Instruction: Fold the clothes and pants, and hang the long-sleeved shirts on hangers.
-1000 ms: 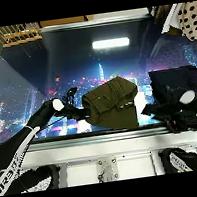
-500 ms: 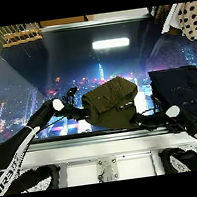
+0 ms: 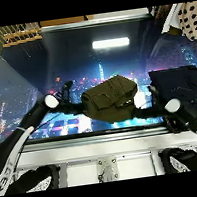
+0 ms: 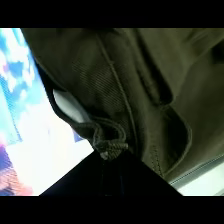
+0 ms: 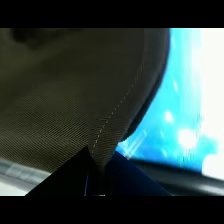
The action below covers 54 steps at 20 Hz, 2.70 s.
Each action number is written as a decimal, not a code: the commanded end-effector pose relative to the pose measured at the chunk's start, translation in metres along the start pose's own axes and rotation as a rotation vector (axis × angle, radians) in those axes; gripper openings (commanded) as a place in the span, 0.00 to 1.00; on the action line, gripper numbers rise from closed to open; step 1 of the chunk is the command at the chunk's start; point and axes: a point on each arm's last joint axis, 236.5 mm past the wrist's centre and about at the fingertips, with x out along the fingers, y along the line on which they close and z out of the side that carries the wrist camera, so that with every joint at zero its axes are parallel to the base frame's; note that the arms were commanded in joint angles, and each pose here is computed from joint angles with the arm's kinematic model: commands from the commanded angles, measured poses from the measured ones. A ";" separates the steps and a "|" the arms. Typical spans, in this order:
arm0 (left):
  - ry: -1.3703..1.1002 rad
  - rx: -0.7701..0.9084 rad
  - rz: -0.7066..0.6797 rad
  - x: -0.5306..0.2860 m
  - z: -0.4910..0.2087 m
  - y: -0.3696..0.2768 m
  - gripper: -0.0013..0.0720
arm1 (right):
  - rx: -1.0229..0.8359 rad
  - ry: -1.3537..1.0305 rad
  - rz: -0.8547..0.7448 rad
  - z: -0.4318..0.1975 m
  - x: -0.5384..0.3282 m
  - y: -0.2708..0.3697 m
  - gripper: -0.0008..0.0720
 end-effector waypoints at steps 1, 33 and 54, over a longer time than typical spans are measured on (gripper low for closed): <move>-0.240 0.099 -0.075 -0.102 0.053 -0.048 0.04 | -0.289 -0.191 -0.064 0.076 -0.096 0.047 0.05; -0.352 -0.297 -0.211 -0.057 0.205 0.005 0.04 | -0.174 -0.138 -0.084 0.228 -0.046 0.069 0.05; -0.098 -0.272 0.125 0.065 0.014 0.104 0.04 | -0.163 0.186 -0.196 -0.039 0.062 -0.009 0.05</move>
